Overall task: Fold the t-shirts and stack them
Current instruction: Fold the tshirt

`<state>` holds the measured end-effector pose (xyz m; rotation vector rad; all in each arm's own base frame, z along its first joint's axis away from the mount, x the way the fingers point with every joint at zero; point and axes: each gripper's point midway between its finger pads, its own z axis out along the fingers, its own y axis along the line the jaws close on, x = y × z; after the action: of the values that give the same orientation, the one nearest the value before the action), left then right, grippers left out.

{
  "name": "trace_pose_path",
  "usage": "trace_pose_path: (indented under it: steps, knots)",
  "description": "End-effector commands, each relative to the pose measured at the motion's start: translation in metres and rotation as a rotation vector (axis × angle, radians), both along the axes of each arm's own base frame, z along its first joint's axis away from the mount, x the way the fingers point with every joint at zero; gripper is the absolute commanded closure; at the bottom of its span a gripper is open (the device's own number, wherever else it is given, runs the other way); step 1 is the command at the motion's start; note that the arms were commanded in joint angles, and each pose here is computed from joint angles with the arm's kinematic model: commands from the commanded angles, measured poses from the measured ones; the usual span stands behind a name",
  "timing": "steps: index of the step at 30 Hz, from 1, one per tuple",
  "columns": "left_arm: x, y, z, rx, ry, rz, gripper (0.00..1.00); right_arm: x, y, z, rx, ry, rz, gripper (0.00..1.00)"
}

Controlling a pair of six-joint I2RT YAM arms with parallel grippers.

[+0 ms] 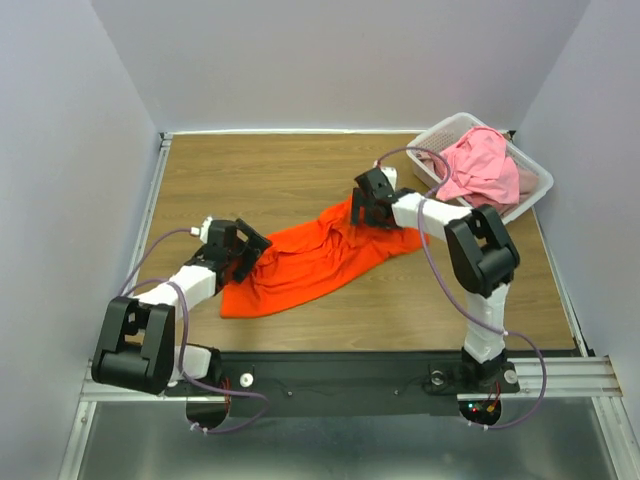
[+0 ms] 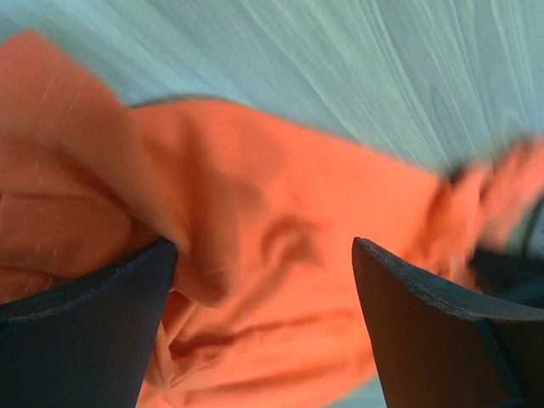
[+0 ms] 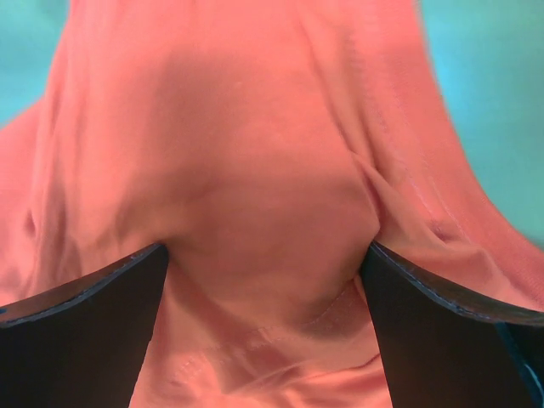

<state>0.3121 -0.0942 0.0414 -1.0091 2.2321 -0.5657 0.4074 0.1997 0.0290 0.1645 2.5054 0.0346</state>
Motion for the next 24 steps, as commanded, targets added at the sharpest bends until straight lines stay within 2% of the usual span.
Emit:
trace_pose_path:
  steps: [1, 5, 7, 8, 11, 13, 14, 17, 21, 24]
  knots:
    - [-0.100, -0.032, -0.062, -0.080, 0.351, -0.070, 0.01, 0.063, 0.035, -0.017, 0.060, -0.036, 0.151, 0.00]
    - [-0.132, -0.065, -0.064, -0.166, 0.376, -0.106, 0.02, 0.119, 0.051, -0.023, 0.021, -0.104, 0.258, 0.00]
    - [-0.158, -0.079, -0.068, -0.207, 0.427, -0.107, 0.02, 0.151, 0.071, -0.003, 0.035, -0.186, 0.315, 0.00]
    - [-0.158, -0.089, -0.061, -0.243, 0.396, -0.125, 0.02, 0.156, 0.074, -0.028, 0.017, -0.164, 0.345, 0.00]
    - [-0.173, -0.115, -0.050, -0.299, 0.380, -0.164, 0.02, 0.177, 0.102, -0.036, 0.108, -0.192, 0.409, 0.00]
    - [-0.182, -0.130, -0.045, -0.309, 0.387, -0.195, 0.02, 0.190, 0.124, -0.017, 0.207, -0.237, 0.428, 0.00]
    - [-0.180, -0.132, -0.044, -0.307, 0.382, -0.192, 0.02, 0.185, 0.127, -0.032, 0.221, -0.209, 0.446, 0.00]
    - [-0.191, -0.148, -0.049, -0.269, 0.411, -0.252, 0.02, 0.195, 0.153, -0.018, 0.340, -0.246, 0.494, 0.00]
    - [-0.192, -0.167, -0.050, -0.217, 0.419, -0.338, 0.01, 0.197, 0.160, -0.003, 0.359, -0.278, 0.525, 0.00]
    - [-0.179, -0.187, -0.031, -0.199, 0.344, -0.396, 0.02, 0.197, 0.158, 0.022, 0.348, -0.313, 0.543, 0.00]
